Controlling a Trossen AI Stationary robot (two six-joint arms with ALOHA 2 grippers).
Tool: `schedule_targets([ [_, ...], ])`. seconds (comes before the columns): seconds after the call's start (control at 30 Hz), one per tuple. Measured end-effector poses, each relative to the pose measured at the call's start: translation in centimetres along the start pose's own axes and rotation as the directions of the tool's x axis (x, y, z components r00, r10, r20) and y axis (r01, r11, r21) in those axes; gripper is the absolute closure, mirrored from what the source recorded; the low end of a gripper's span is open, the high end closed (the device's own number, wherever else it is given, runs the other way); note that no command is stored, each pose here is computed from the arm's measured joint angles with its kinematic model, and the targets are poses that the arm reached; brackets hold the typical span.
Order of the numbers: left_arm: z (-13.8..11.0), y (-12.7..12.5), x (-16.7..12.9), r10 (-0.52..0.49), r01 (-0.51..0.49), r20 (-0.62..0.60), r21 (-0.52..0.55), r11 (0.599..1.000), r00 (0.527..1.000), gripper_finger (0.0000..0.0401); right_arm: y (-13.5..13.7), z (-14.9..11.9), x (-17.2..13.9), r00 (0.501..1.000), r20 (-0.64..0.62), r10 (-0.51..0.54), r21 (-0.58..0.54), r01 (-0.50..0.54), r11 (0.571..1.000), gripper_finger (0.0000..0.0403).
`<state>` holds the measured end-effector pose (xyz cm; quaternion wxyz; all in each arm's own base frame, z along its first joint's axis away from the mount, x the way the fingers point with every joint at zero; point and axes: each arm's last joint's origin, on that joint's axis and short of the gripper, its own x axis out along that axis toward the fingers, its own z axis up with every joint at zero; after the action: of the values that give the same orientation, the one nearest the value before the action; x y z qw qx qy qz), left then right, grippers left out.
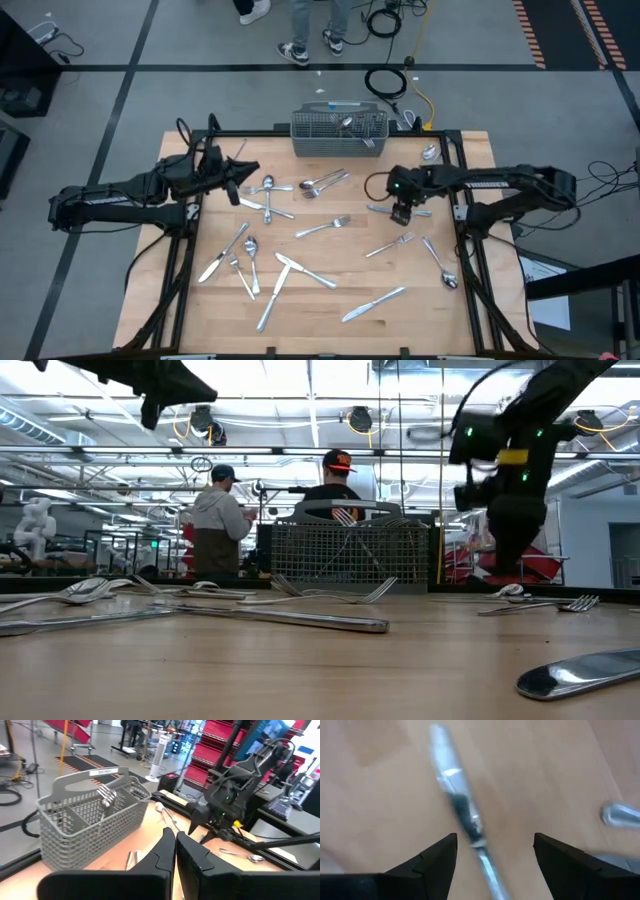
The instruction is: Sort silverware
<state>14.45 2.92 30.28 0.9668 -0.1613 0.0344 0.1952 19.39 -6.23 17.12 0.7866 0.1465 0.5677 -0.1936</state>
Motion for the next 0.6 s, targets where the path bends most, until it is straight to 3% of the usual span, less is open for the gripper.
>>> schedule_targets([
  [0.17,0.1,-0.1,0.0,-0.032,0.032,-0.001,-0.002,0.999,0.999,0.0379,1.8,-0.5,-1.8,0.994,0.083,0.065,-0.003,-0.065,0.998,0.0150],
  [0.3,0.0,-0.2,0.0,-0.061,0.061,-0.011,-0.002,0.998,0.998,0.0379,4.7,-0.6,-2.1,0.976,0.142,0.162,-0.113,-0.147,0.983,0.0150],
  [0.47,0.0,-0.2,0.0,-0.066,0.066,-0.013,-0.002,0.998,0.998,0.0379,6.8,1.8,-1.7,0.913,0.350,0.210,-0.163,-0.161,0.973,0.0150],
  [0.6,0.0,-0.2,0.0,-0.065,0.065,-0.014,-0.002,0.998,0.998,0.0379,8.2,4.3,-0.6,0.911,0.353,0.213,-0.262,-0.123,0.957,0.0150],
])
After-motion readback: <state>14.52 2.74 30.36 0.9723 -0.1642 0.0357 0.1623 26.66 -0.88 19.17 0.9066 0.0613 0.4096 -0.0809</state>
